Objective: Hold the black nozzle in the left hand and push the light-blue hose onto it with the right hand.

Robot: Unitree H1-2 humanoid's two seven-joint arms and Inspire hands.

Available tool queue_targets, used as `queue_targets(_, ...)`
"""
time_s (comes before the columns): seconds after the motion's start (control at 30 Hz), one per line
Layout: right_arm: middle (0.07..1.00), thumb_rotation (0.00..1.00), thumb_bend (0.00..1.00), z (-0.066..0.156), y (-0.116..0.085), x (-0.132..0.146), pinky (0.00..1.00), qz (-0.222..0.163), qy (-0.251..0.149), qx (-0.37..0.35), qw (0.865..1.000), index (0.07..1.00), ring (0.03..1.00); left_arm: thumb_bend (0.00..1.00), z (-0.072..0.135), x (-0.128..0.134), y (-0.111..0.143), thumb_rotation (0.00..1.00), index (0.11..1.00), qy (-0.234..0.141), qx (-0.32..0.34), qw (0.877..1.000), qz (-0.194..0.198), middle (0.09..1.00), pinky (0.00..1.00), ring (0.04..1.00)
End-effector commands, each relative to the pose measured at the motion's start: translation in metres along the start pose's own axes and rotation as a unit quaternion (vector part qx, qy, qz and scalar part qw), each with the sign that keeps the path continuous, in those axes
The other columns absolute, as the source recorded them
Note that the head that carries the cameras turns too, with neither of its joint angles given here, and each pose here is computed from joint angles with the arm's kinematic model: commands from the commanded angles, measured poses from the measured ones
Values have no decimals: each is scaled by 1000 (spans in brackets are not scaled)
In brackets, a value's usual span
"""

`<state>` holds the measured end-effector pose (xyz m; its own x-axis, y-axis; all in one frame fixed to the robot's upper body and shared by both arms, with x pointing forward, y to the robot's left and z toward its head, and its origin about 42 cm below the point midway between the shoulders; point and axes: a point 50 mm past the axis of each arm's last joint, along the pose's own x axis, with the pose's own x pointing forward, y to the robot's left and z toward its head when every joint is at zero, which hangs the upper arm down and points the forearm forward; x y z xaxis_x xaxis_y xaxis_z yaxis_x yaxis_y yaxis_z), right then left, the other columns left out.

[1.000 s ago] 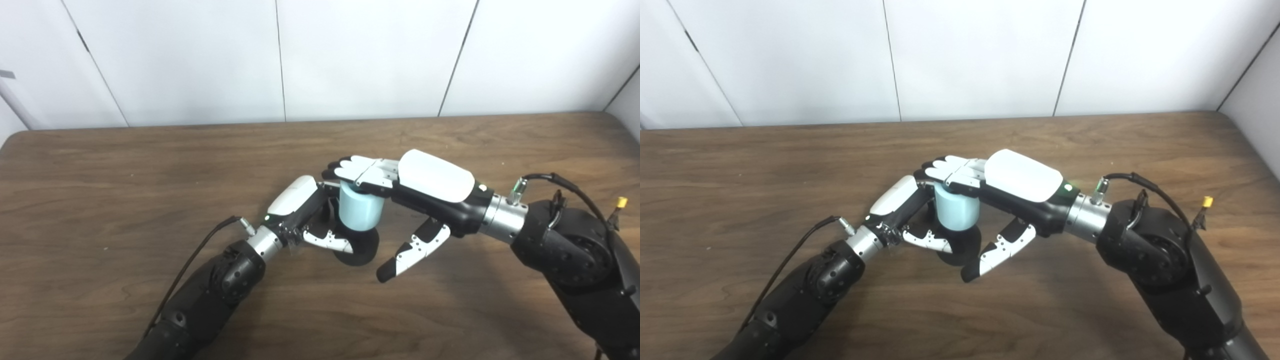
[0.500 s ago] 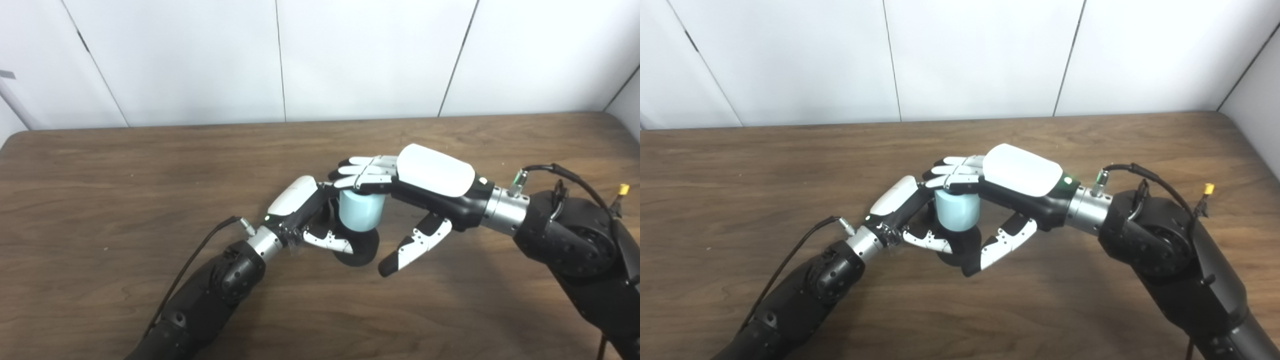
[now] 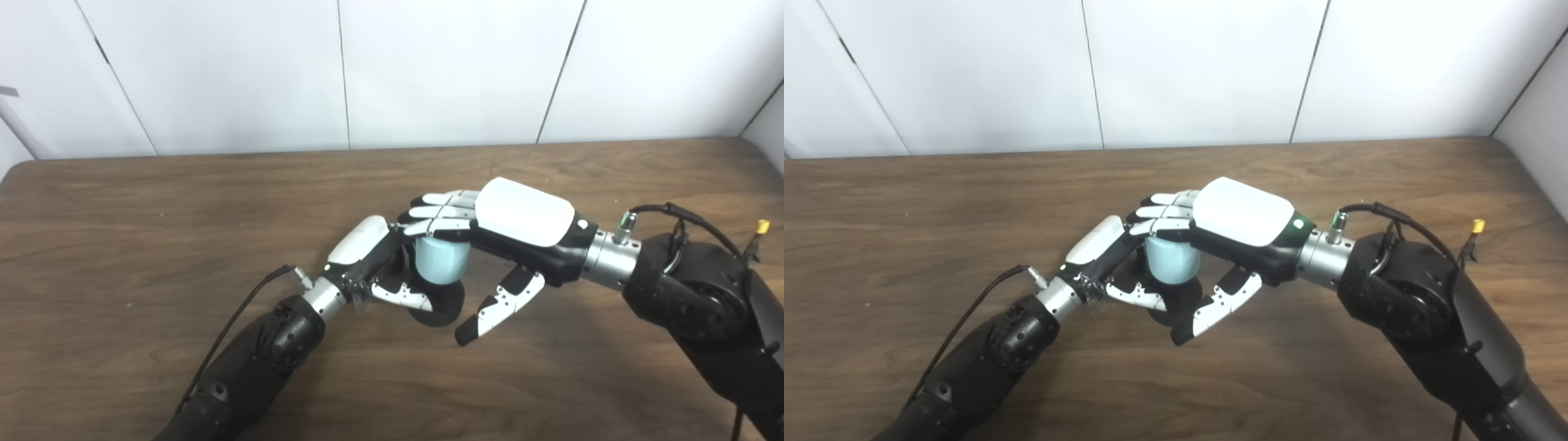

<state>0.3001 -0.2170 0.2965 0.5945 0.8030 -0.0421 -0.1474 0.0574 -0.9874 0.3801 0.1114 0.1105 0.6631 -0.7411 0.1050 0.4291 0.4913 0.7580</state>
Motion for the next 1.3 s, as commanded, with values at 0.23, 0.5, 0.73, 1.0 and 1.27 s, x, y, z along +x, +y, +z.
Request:
queue_targets(0.23, 966, 891, 838, -7, 40, -9, 878, 113, 62, 36, 991, 926, 973, 502, -35, -67, -75, 0, 504, 126, -13, 982, -143, 488, 386, 416)
queue_targets(0.5, 998, 908, 870, -9, 56, -9, 871, 128, 79, 56, 987, 976, 992, 503, -35, -69, -75, 0, 504, 127, -13, 981, -145, 486, 389, 420)
queue_targets(0.73, 985, 905, 876, -4, 57, -6, 905, 128, 60, 61, 988, 956, 999, 502, -35, -68, -74, 0, 504, 125, -13, 982, -143, 488, 386, 415)
queue_targets(1.0, 968, 903, 866, 8, 55, -1, 897, 127, 24, 58, 990, 932, 983, 502, -35, -67, -74, 0, 507, 124, -12, 981, -145, 486, 379, 414)
queue_targets(1.27, 950, 871, 851, 24, 49, 9, 893, 138, -13, 58, 989, 906, 965, 503, -33, -67, -76, 0, 500, 122, -11, 982, -146, 487, 396, 425)
